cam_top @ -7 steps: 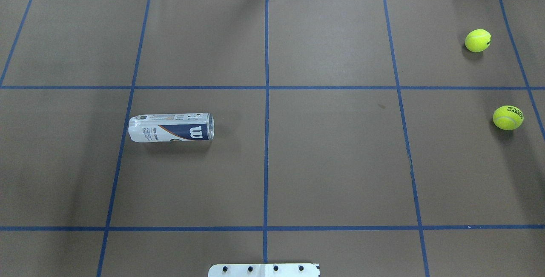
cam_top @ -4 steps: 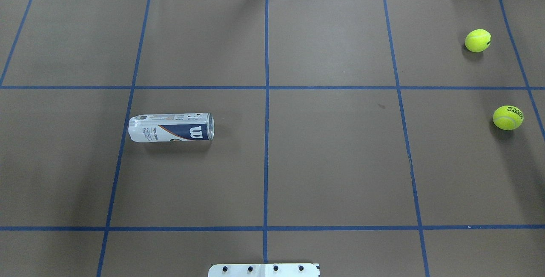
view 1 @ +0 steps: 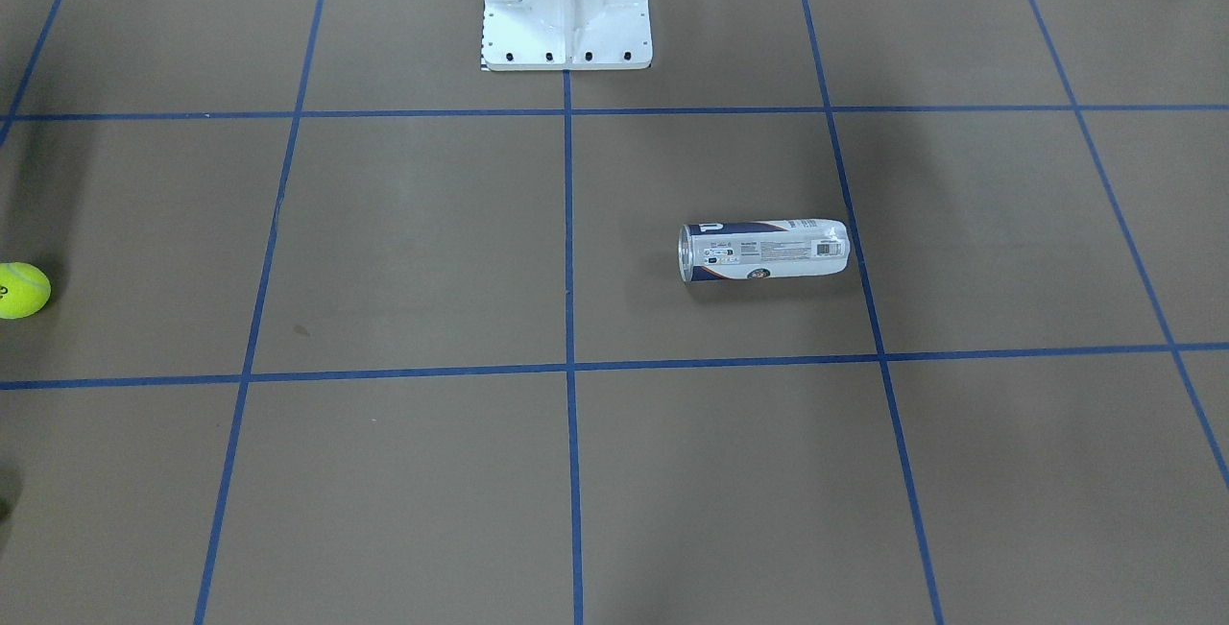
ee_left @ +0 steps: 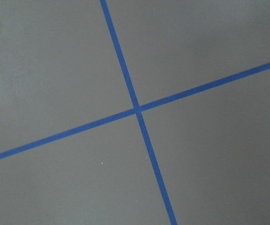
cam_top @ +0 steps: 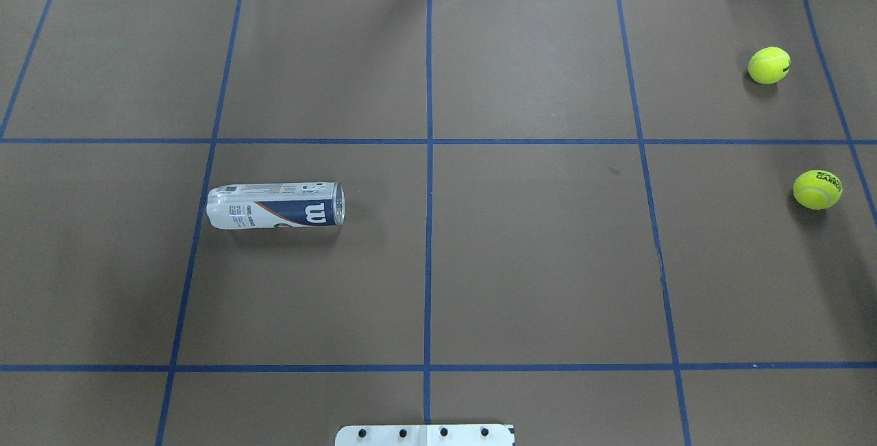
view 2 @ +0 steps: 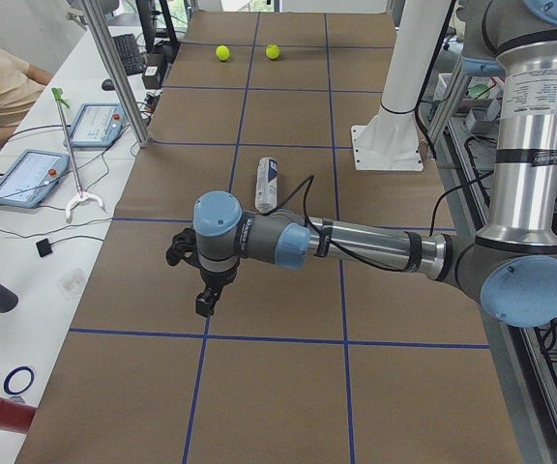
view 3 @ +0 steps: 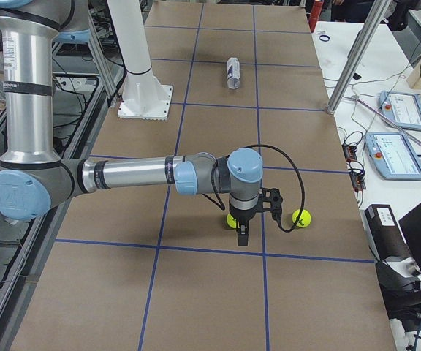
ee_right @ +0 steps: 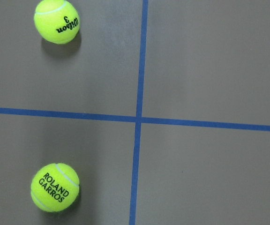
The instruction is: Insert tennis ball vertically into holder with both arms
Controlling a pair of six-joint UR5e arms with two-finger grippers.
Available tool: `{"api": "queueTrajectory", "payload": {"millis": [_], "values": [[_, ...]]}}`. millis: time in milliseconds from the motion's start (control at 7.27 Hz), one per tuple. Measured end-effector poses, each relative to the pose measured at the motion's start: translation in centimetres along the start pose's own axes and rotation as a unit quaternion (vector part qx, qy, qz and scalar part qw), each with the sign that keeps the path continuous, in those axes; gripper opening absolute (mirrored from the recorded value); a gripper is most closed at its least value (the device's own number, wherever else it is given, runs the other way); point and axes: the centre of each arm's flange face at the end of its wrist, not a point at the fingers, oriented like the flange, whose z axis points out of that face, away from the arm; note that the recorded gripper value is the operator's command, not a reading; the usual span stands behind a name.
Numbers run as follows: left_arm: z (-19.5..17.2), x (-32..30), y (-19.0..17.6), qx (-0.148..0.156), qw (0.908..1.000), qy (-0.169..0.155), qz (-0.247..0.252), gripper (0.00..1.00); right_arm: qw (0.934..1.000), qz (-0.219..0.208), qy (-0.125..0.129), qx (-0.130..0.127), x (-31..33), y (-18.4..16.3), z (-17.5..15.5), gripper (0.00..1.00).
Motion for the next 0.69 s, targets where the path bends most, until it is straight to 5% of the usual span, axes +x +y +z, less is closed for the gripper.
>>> {"api": "queueTrajectory", "payload": {"millis": [275, 688], "values": [[-1.0, 1.5, -4.4, 0.057, 0.9964, -0.001, 0.062, 0.99, 1.0, -0.004, -0.002, 0.003, 0.1, 0.1, 0.1, 1.0], [-1.0, 5.8, -9.2, 0.093, 0.991, 0.027, 0.093, 1.0, 0.9998, -0.015, -0.003, 0.015, 0.1, 0.2, 0.1, 1.0]]}}
